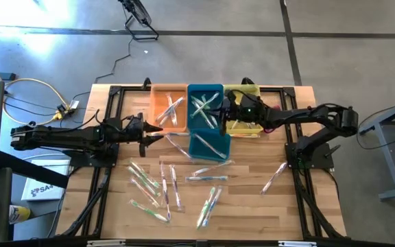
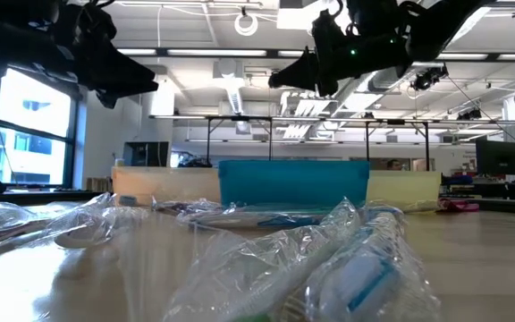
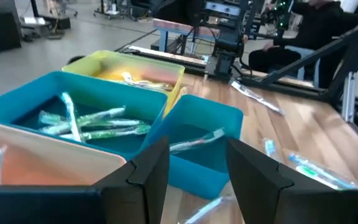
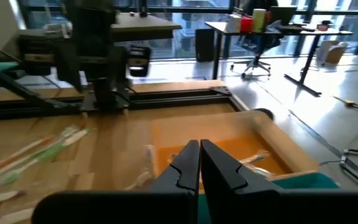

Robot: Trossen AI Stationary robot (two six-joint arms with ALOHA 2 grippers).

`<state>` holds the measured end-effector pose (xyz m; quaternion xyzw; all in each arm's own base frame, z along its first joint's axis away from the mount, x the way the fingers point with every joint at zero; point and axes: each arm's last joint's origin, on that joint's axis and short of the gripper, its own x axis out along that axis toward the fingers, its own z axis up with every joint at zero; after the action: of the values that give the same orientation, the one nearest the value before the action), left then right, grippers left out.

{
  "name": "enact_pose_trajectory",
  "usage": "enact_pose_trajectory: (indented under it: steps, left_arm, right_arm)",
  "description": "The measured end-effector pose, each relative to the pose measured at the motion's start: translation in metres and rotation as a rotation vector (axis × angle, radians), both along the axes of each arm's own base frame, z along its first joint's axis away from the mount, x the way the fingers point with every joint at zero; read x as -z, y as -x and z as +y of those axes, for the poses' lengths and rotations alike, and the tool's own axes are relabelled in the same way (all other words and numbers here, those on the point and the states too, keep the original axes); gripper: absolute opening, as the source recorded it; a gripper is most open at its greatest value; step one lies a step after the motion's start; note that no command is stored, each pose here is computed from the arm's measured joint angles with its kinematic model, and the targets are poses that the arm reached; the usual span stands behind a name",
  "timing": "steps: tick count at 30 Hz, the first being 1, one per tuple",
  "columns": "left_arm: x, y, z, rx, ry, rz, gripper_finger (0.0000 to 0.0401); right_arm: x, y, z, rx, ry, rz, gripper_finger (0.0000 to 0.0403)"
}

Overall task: Pick & Place Toothbrushes
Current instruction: Put the blue toothbrush into the orange bin

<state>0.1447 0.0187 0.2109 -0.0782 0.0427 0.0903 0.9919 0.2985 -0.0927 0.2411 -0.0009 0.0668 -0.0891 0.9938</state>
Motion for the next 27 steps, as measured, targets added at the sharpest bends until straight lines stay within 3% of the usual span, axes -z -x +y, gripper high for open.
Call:
enact_pose_trajectory:
  steps: [6, 11, 21, 27]
  left_arm:
    - [0.002, 0.000, 0.000, -0.002, 0.018, 0.023, 0.0154]
    - [0.003, 0.000, 0.000, -0.001, 0.019, 0.031, 0.0154]
    - [0.004, 0.001, 0.000, -0.001, 0.021, 0.041, 0.0154]
    - [0.004, 0.000, 0.000, -0.001, 0.020, 0.039, 0.0154]
  right_arm:
    - [0.000, -0.008, 0.032, -0.081, 0.007, 0.001, 0.0004]
    - [0.002, -0.013, 0.065, -0.064, 0.021, 0.023, 0.0003]
    - [-0.007, -0.017, 0.129, 0.044, 0.025, 0.246, 0.0003]
    - [-0.015, -0.013, 0.161, -0.037, -0.025, 0.294, 0.0003]
